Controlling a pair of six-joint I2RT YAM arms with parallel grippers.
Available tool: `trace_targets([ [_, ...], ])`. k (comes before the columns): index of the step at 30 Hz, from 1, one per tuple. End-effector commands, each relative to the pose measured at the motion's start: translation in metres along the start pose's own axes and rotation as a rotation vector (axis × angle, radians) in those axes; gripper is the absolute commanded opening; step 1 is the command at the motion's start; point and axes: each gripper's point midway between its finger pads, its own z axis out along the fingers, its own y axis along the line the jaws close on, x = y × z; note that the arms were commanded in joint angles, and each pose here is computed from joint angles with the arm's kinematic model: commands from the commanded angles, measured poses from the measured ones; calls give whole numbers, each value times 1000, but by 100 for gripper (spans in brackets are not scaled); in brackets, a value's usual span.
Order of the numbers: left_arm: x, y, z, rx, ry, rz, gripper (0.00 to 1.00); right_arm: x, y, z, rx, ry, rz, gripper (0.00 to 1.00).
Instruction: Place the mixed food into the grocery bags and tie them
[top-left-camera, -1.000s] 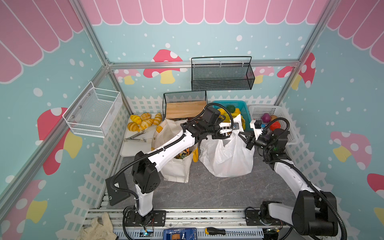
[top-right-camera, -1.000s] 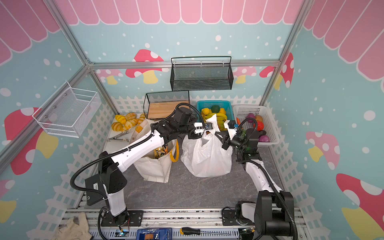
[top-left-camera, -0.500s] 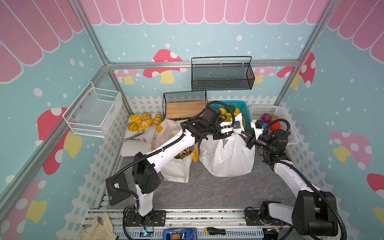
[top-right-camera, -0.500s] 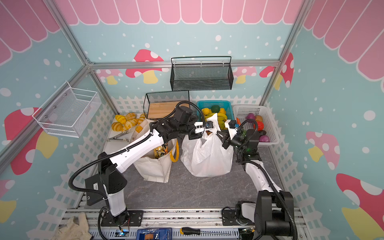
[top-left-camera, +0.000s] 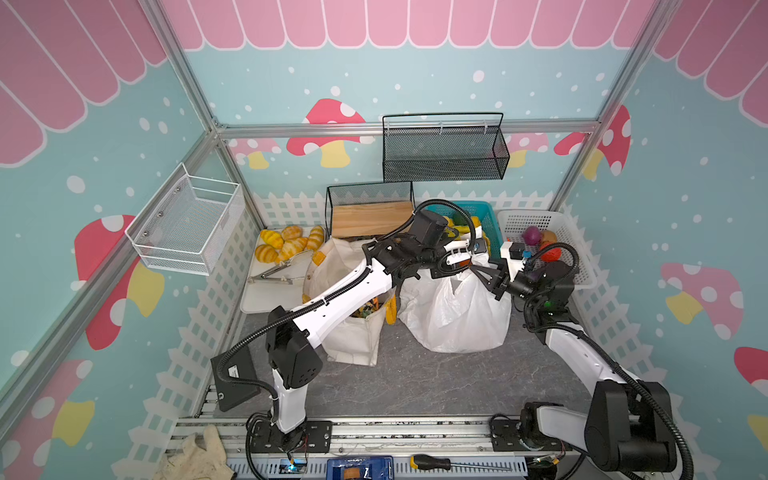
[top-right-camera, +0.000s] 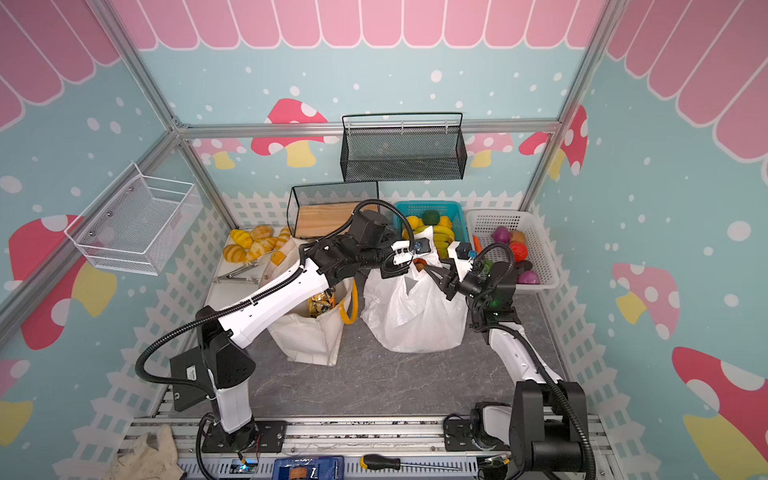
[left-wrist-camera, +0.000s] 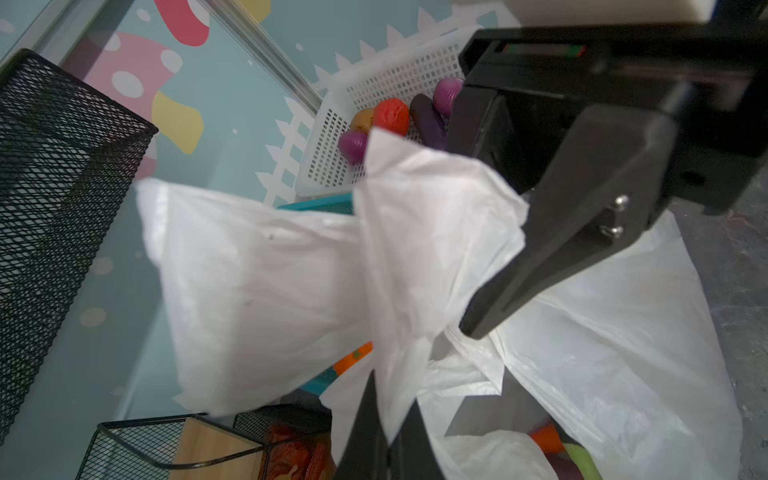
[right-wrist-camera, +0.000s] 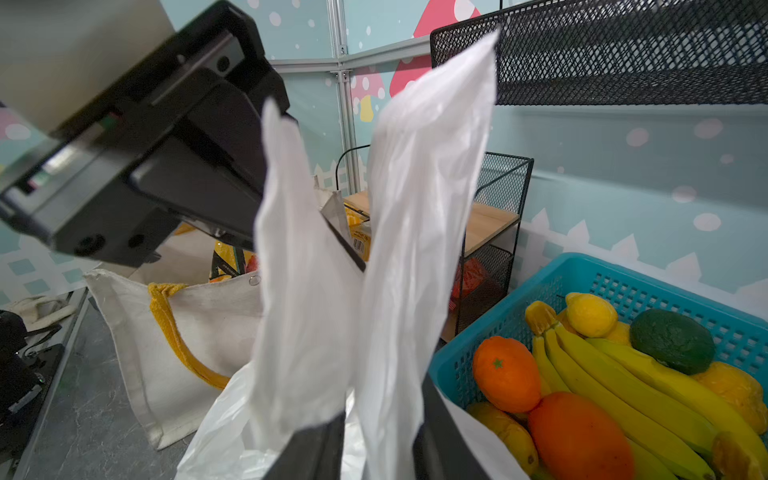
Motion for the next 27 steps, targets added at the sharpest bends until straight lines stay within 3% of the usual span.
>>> trace_targets([
  [1,-2,-1,5,3,7,8,0,-8,10,1,-37,-34,-27,36],
  [8,0,-8,13,15,19,27,0,-14,12,1,-32,-57,-26,42],
  [13,2,-10,14,21,23,33,0,-19,8,1,-7,-73,-15,41],
  [16,4,-11,15,19,30,44,0,-19,5,1,8,-76,-4,34],
  [20,5,-8,13,6,39,48,0,-16,0,1,35,-70,8,10],
  [23,4,-3,5,-7,35,40,0,-11,-2,0,50,-50,4,0],
  [25,3,1,-5,-4,21,16,7,-7,-3,-1,60,-34,-7,0],
  [27,1,-3,-18,52,-11,-19,21,-4,0,-2,53,-21,-26,0],
])
